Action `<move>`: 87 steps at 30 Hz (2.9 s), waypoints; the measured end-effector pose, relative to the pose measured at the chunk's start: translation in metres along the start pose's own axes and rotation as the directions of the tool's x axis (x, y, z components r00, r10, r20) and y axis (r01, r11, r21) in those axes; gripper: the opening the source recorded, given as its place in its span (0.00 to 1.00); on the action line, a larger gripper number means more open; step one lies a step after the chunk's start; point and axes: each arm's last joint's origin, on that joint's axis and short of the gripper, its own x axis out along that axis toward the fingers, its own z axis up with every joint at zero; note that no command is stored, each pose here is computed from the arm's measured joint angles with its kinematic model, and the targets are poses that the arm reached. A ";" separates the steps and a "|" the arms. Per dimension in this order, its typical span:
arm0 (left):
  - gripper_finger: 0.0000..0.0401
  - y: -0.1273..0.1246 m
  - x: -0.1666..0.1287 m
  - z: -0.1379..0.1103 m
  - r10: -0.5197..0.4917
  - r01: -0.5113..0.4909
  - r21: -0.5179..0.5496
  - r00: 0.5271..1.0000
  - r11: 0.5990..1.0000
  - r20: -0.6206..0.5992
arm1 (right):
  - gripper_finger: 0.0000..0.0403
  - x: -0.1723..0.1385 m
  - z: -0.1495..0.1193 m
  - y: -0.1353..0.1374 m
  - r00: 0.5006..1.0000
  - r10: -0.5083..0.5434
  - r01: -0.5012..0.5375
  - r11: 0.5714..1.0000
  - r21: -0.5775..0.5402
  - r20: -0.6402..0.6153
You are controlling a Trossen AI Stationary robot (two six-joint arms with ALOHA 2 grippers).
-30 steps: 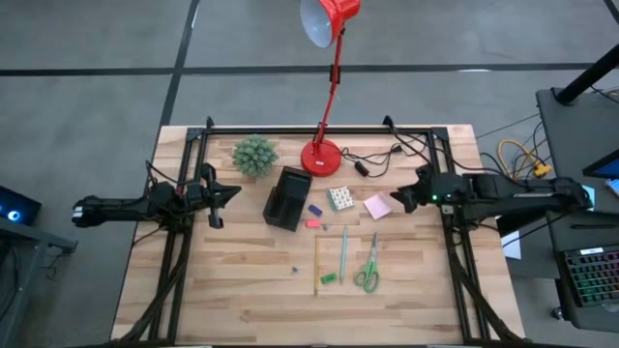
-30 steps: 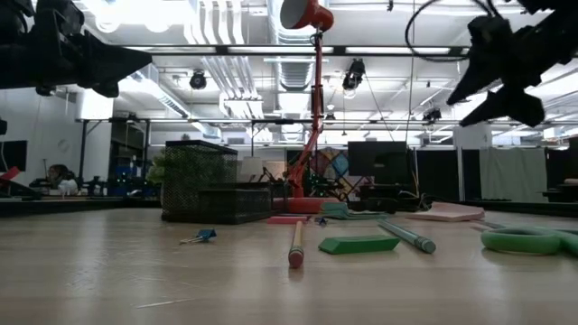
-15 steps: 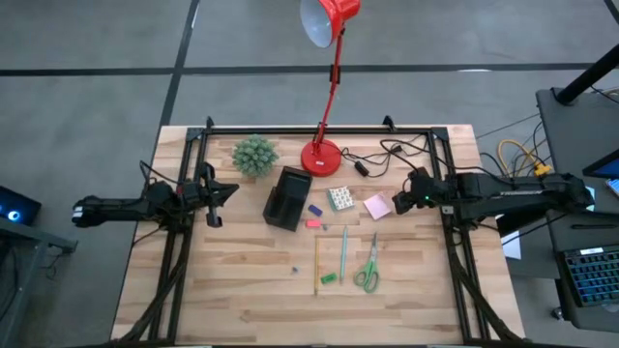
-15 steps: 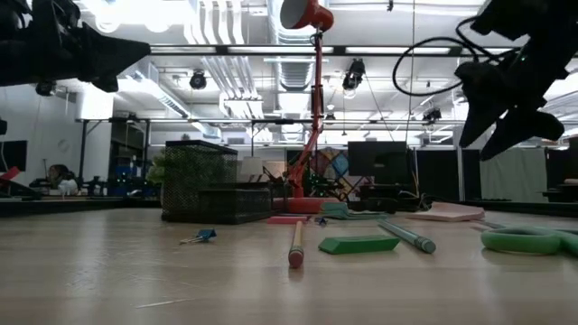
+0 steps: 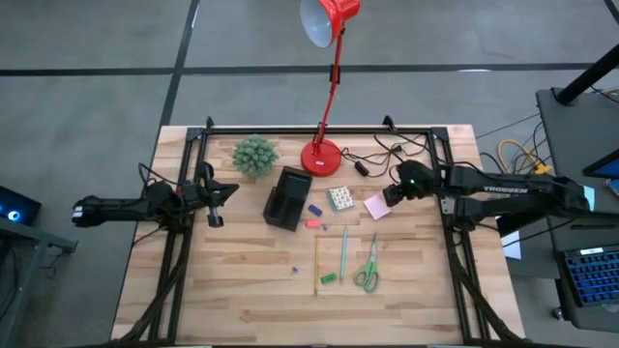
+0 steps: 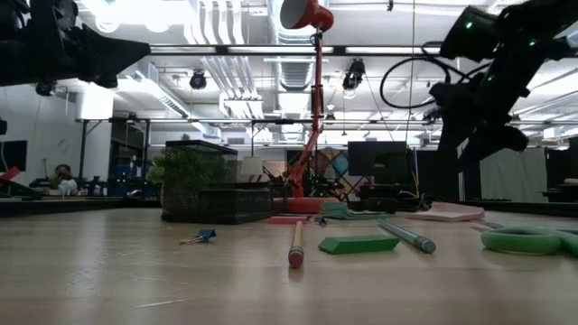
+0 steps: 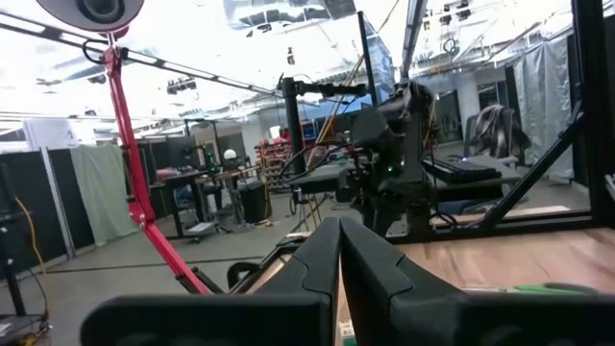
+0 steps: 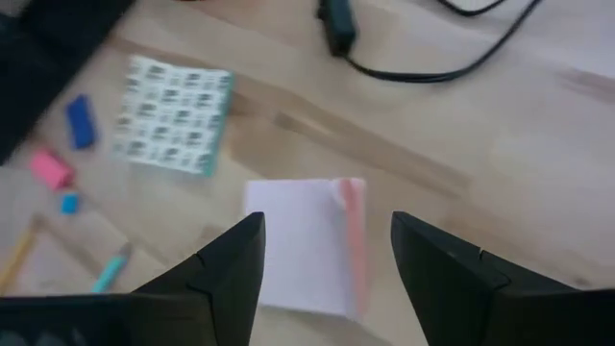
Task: Pick and place office supplies into organizer
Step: Put the pink sticky notes in the black desk organizer
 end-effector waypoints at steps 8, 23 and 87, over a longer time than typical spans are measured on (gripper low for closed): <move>0.00 0.000 0.000 0.000 0.000 0.000 0.000 1.000 1.000 -0.001 | 0.54 0.026 0.010 -0.008 0.993 -0.033 0.033 0.999 -0.002 -0.114; 0.00 0.000 0.000 -0.001 -0.002 0.002 0.000 1.000 1.000 -0.007 | 0.53 0.063 0.011 -0.002 0.977 -0.045 0.032 0.997 -0.065 -0.208; 0.00 -0.003 0.004 -0.007 -0.017 0.017 -0.002 0.997 1.000 -0.075 | 0.02 0.062 0.024 0.014 0.959 0.107 -0.114 0.993 -0.014 -0.264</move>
